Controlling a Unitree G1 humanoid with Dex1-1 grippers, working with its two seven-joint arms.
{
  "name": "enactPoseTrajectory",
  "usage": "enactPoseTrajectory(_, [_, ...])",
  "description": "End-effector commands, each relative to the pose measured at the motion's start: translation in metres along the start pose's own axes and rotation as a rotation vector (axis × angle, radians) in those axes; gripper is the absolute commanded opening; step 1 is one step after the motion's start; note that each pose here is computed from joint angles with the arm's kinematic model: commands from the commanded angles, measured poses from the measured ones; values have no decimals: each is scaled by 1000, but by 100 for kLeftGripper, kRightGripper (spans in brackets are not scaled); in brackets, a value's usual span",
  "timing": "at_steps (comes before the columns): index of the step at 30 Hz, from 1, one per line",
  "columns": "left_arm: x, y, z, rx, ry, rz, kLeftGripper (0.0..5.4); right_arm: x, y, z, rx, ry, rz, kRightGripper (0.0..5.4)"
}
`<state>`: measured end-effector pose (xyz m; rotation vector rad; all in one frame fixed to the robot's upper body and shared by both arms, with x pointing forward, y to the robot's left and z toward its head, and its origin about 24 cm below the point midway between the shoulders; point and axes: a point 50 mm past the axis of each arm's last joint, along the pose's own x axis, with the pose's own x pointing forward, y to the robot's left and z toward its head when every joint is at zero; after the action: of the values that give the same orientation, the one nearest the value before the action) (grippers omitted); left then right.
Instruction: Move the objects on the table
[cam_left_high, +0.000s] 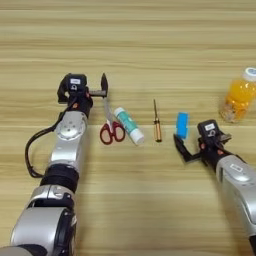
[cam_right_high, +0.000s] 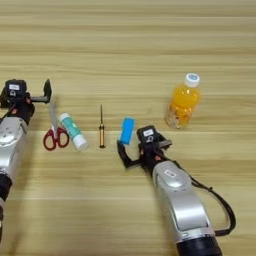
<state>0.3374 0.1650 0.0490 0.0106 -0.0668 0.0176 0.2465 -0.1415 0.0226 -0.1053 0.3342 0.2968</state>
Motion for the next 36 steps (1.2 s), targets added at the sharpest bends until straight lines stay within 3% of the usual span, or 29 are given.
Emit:
enactPoseTrajectory(1, [0, 1, -2, 0, 17, 1, 540, -7, -8, -17, 5, 96, -52, 536])
enactPoseTrajectory(8, [0, 1, -3, 0, 19, 0, 540, -8, -11, -16, 27, 90, -62, 536])
enactPoseTrajectory(30, [1, 1, -3, -6, 23, -5, 540, 24, -10, -33, 145, 154, -2, 536])
enactPoseTrajectory(36, [2, 2, -4, -7, 25, -5, 540, 27, -7, -37, 152, 170, 13, 456])
